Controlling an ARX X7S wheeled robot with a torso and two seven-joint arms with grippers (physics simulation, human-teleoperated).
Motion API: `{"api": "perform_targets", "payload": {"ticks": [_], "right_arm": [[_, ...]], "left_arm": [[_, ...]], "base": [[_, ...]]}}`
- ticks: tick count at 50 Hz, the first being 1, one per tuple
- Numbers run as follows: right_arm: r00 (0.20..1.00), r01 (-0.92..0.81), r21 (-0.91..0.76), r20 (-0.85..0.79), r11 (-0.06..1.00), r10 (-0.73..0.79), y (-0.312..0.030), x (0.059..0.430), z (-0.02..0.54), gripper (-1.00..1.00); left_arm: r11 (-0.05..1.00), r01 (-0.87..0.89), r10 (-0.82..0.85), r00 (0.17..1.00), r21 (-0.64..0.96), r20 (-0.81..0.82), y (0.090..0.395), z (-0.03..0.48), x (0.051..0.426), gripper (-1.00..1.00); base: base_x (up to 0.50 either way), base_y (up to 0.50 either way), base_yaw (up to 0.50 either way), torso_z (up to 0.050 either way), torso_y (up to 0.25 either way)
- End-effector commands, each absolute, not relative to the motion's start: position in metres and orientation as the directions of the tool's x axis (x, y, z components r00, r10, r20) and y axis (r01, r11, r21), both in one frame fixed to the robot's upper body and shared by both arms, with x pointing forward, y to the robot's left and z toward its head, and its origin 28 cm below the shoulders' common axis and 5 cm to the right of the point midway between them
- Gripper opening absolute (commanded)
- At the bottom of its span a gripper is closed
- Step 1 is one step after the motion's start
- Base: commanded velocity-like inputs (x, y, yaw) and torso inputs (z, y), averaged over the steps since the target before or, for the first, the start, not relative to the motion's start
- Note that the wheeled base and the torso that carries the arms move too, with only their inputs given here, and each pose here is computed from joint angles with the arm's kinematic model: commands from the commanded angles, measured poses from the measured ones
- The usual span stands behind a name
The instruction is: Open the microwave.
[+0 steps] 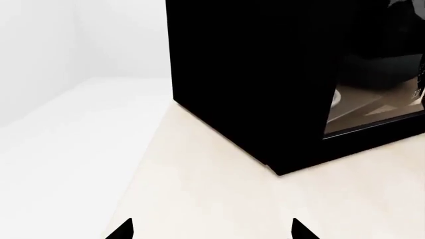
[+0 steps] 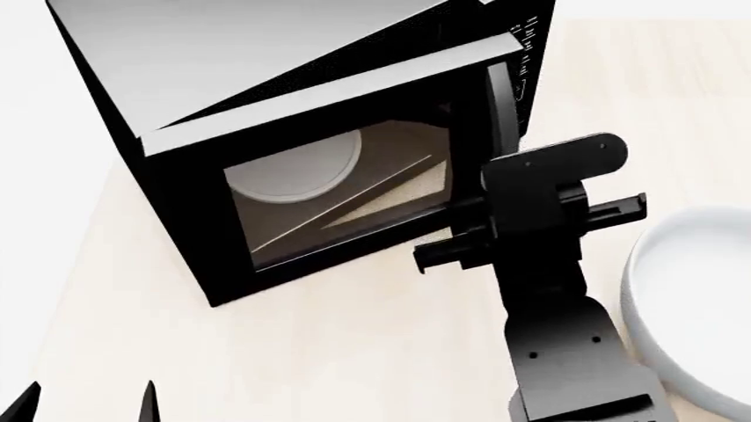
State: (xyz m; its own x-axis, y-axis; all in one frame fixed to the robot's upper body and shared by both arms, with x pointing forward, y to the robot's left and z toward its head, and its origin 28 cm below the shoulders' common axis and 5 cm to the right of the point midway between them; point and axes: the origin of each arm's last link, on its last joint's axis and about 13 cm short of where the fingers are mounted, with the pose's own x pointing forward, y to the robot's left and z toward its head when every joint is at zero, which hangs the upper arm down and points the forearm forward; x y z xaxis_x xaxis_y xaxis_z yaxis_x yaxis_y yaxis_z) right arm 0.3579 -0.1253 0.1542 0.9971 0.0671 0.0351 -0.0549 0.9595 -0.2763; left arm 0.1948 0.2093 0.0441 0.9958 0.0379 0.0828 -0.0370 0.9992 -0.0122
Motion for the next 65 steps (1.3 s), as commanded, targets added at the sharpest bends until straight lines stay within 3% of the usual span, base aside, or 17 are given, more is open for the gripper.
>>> {"api": "perform_targets", "payload": {"ticks": [1,65], "right_arm": [[0.978,-0.202,-0.190,0.017,0.961,0.209,-0.103,0.334,0.143,-1.00],[0.934,-0.319,-0.093,0.139,0.943,0.330,-0.089,0.218,0.105,-1.00]], "left_arm": [[0.999,-0.039,0.040,0.996,-0.011,0.085,0.209,0.044,0.194,1.00],[0.999,-0.036,0.036,0.996,-0.003,0.084,0.208,0.044,0.193,1.00]], "base": [[0.00,0.00,0.00,0.000,0.000],[0.00,0.00,0.00,0.000,0.000]]}}
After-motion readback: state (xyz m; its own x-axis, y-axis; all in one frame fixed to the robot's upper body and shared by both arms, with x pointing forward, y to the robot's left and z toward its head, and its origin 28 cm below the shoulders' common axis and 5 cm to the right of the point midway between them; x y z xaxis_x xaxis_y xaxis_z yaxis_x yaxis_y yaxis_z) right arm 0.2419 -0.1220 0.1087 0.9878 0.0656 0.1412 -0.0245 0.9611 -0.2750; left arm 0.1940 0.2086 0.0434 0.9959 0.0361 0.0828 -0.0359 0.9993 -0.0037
